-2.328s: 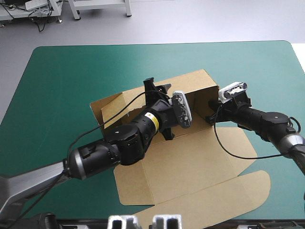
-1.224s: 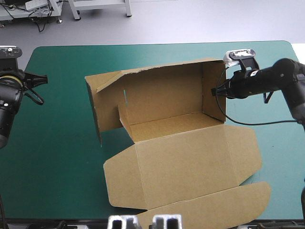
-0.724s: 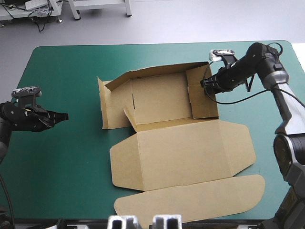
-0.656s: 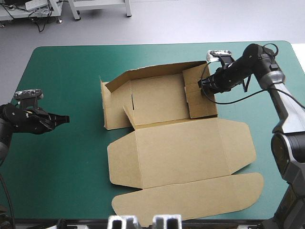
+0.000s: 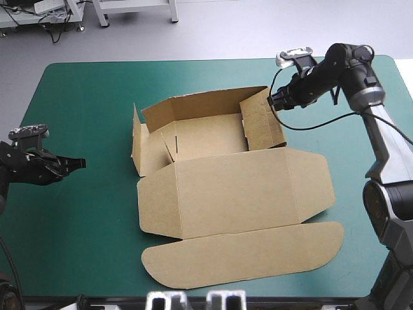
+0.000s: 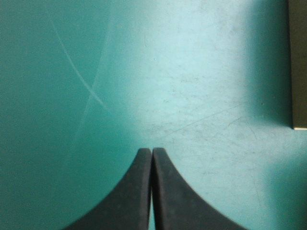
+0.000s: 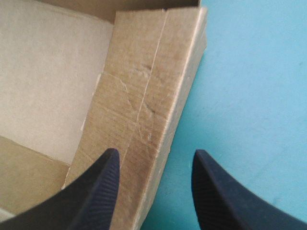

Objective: Fold the box

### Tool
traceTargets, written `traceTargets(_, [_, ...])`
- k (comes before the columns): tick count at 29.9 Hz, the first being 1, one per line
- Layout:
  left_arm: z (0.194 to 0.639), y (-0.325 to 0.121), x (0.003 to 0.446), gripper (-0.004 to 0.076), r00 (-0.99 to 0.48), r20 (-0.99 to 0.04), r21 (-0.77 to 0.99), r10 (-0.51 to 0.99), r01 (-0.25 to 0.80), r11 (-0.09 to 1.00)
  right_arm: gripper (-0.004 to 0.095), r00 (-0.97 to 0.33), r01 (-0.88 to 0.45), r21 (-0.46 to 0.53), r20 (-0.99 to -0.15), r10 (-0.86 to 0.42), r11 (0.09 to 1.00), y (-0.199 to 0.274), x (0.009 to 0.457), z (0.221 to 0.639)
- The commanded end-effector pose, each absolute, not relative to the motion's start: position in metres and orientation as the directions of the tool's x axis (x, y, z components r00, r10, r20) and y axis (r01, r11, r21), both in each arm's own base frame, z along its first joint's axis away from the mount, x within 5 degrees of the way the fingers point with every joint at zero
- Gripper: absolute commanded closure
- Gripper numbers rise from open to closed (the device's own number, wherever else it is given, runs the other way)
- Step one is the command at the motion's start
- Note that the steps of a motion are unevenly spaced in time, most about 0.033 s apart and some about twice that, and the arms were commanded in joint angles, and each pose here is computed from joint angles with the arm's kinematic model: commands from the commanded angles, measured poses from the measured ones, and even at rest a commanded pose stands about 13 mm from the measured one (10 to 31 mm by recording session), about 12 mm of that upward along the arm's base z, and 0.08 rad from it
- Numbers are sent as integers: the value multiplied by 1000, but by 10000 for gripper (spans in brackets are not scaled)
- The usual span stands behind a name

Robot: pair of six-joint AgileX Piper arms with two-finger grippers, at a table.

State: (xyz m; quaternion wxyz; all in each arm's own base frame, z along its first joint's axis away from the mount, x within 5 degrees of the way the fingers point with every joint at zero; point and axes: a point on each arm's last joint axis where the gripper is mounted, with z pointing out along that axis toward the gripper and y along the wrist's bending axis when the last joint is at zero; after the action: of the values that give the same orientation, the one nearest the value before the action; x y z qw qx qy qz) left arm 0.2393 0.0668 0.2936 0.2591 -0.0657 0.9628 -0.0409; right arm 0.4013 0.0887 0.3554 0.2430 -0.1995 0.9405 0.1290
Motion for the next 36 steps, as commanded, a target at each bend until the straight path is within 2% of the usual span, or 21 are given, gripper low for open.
traceTargets(1, [309, 67, 250, 732, -827, -540, -143, -155, -92, 986, 489, -706, -444, 91, -649, -285, 891, 83, 370, 427])
traceTargets(3, [311, 69, 258, 732, -832, -529, -167, -165, -88, 982, 490, -719, -368, 151, -672, -177, 918, 81, 356, 445])
traceTargets(7, [320, 72, 275, 733, -834, -526, -190, -168, -77, 979, 490, -685, -367, 150, -711, -158, 918, 77, 331, 467])
traceTargets(10, [329, 72, 285, 733, -822, -537, -237, -191, -70, 969, 490, -701, -356, 153, -696, -156, 922, 74, 319, 464])
traceTargets(15, [334, 67, 291, 733, -804, -560, -304, -199, -24, 952, 490, -764, -336, 172, -625, -161, 926, 76, 328, 427])
traceTargets(19, [334, 65, 291, 733, -809, -551, -323, -205, -20, 946, 490, -778, -337, 215, -611, -143, 917, 83, 351, 395])
traceTargets(27, [333, 63, 289, 733, -825, -527, -339, -202, -13, 941, 490, -839, -353, 289, -518, -165, 890, 96, 395, 332])
traceTargets(35, [334, 61, 290, 733, -815, -536, -362, -221, -14, 932, 492, -878, -332, 319, -448, -168, 888, 100, 415, 292])
traceTargets(36, [334, 61, 290, 733, -815, -536, -362, -221, -14, 932, 517, -882, -328, 331, -442, -162, 885, 101, 416, 289])
